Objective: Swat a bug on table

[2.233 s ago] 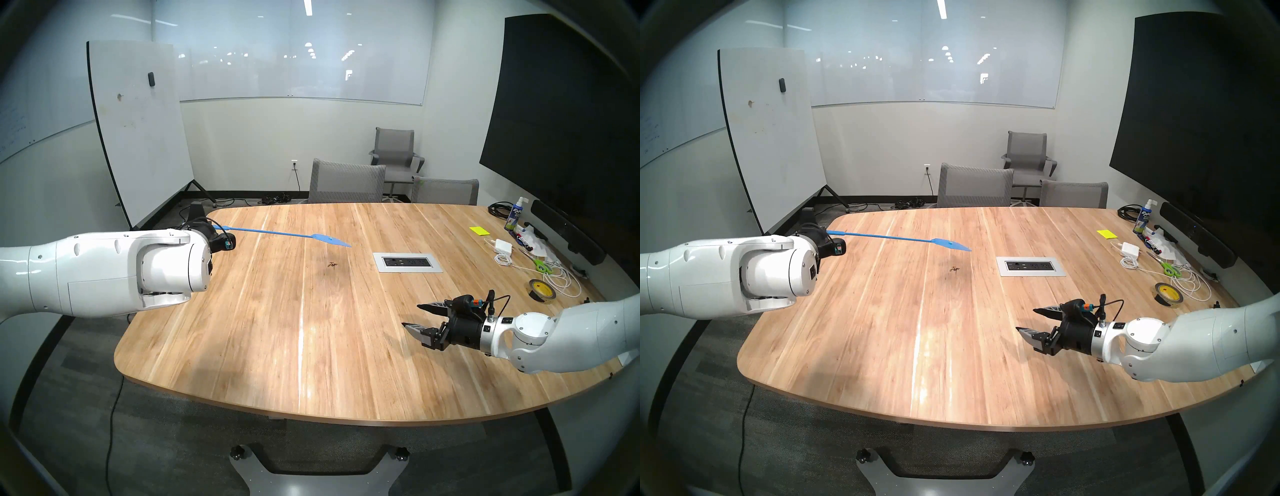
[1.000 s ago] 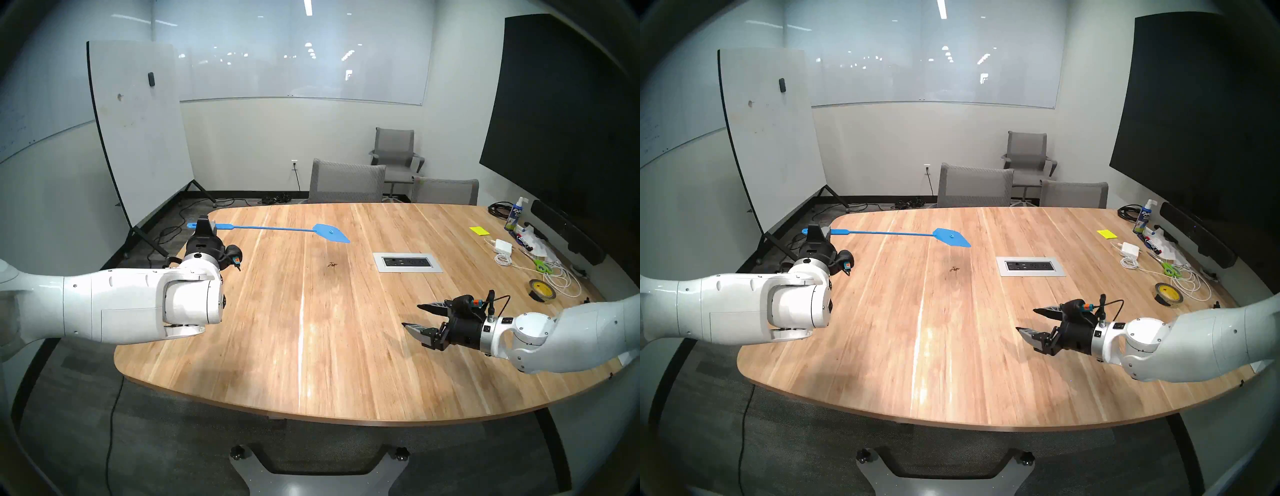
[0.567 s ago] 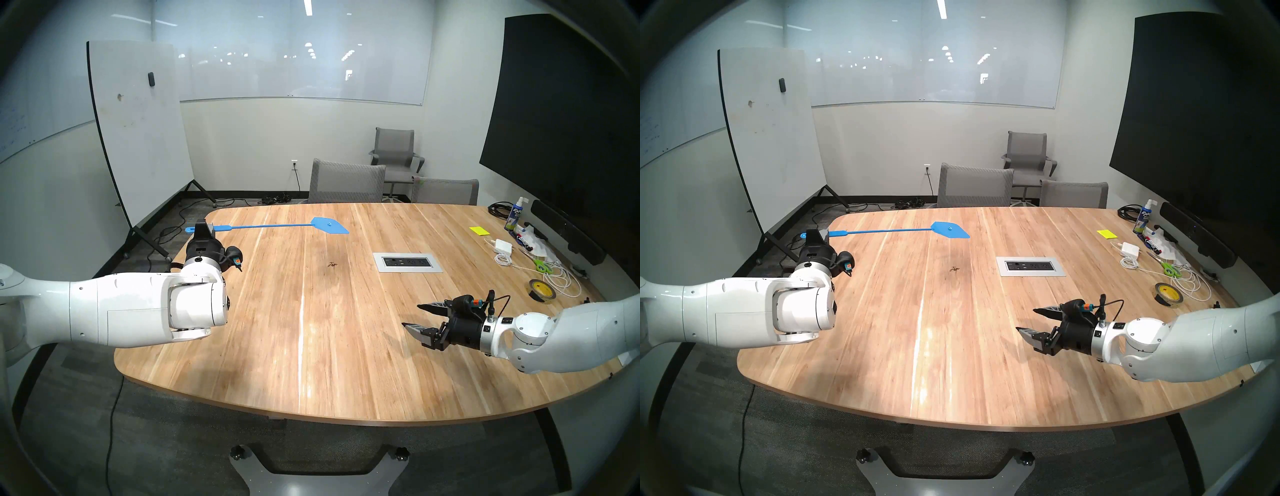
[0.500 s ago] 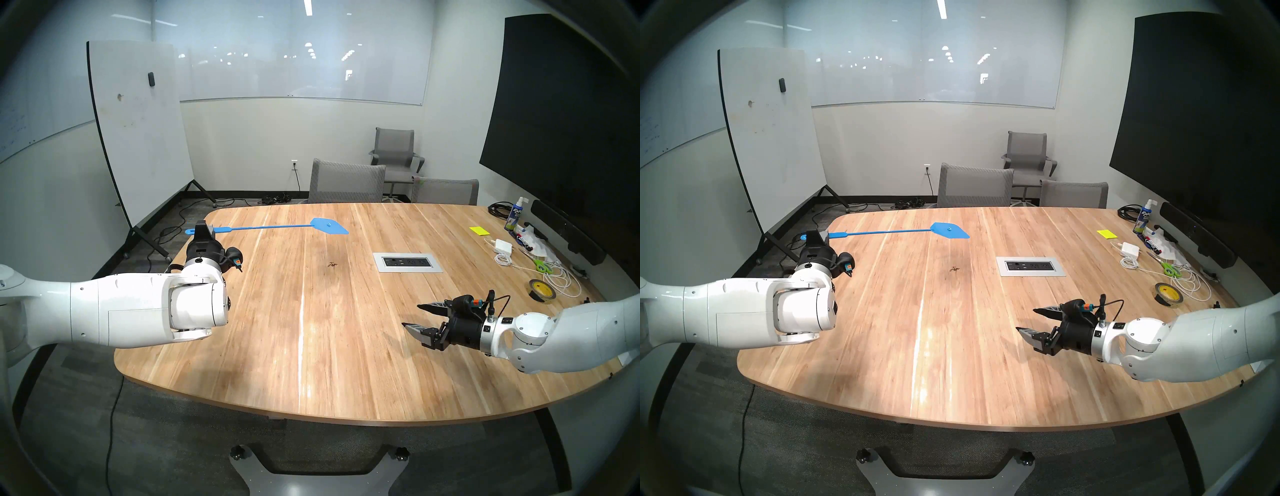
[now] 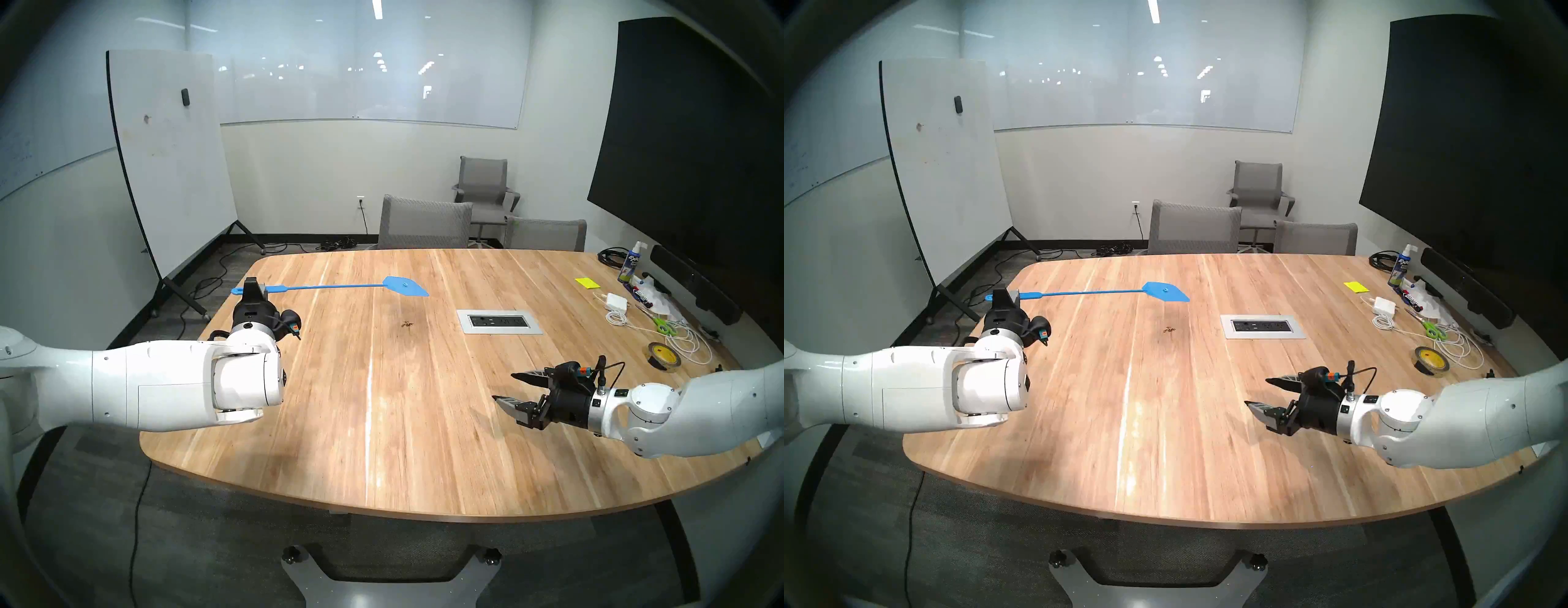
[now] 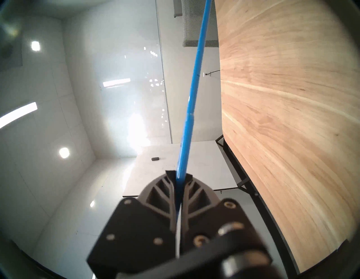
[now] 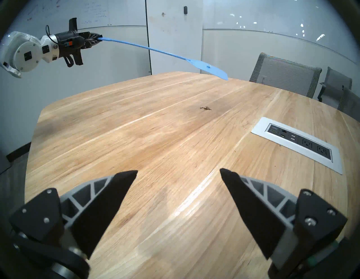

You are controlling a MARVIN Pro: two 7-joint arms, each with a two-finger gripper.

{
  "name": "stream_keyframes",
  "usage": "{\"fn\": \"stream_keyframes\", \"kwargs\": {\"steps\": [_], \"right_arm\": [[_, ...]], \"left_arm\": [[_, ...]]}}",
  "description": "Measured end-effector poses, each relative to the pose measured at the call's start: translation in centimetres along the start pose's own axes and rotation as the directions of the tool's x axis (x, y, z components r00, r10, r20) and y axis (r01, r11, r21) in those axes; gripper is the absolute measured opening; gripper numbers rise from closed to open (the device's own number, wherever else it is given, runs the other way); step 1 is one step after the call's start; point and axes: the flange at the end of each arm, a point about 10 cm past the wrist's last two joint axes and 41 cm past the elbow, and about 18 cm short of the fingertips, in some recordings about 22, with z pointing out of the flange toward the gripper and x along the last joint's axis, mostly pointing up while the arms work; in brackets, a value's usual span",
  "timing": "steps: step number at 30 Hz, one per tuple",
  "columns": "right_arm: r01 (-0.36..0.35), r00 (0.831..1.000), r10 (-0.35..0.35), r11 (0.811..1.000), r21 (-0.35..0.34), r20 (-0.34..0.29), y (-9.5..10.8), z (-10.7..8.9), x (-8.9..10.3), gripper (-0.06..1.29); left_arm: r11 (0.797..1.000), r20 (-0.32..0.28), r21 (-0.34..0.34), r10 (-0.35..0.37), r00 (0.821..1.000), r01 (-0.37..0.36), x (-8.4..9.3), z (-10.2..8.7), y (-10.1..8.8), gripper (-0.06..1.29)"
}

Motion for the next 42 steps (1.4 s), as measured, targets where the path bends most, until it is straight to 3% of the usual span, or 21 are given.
{"fn": "stream_keyframes", "kwargs": {"steps": [14, 18, 25, 33, 39, 42], "right_arm": [[0.0, 1.0, 0.0, 1.0, 0.0, 0.0, 0.0, 0.0, 0.0, 1.21], [0.0, 1.0, 0.0, 1.0, 0.0, 0.0, 0.0, 0.0, 0.0, 1.21], [0.0, 1.0, 0.0, 1.0, 0.0, 0.0, 0.0, 0.0, 0.0, 1.21], [0.0, 1.0, 0.0, 1.0, 0.0, 0.0, 0.0, 0.0, 0.0, 1.22], [0.0, 1.0, 0.0, 1.0, 0.0, 0.0, 0.0, 0.0, 0.0, 1.22], [0.0, 1.0, 0.0, 1.0, 0.0, 0.0, 0.0, 0.0, 0.0, 1.22]], "left_arm": [[0.983, -0.062, 0.048, 0.177, 0.982, -0.175, -1.1, -0.9, 3.8, 0.02], [0.972, -0.086, 0.066, 0.233, 0.969, -0.228, -1.5, -1.3, 4.9, 0.02], [0.938, -0.13, 0.087, 0.346, 0.929, -0.337, -2.8, -2.2, 7.5, 0.02], [0.907, -0.155, 0.094, 0.421, 0.894, -0.411, -4.1, -2.8, 9.3, 0.02], [0.905, -0.153, 0.092, 0.426, 0.892, -0.416, -4.2, -2.7, 9.3, 0.02], [0.917, -0.138, 0.078, 0.398, 0.907, -0.39, -3.9, -2.3, 8.8, 0.02]]}}
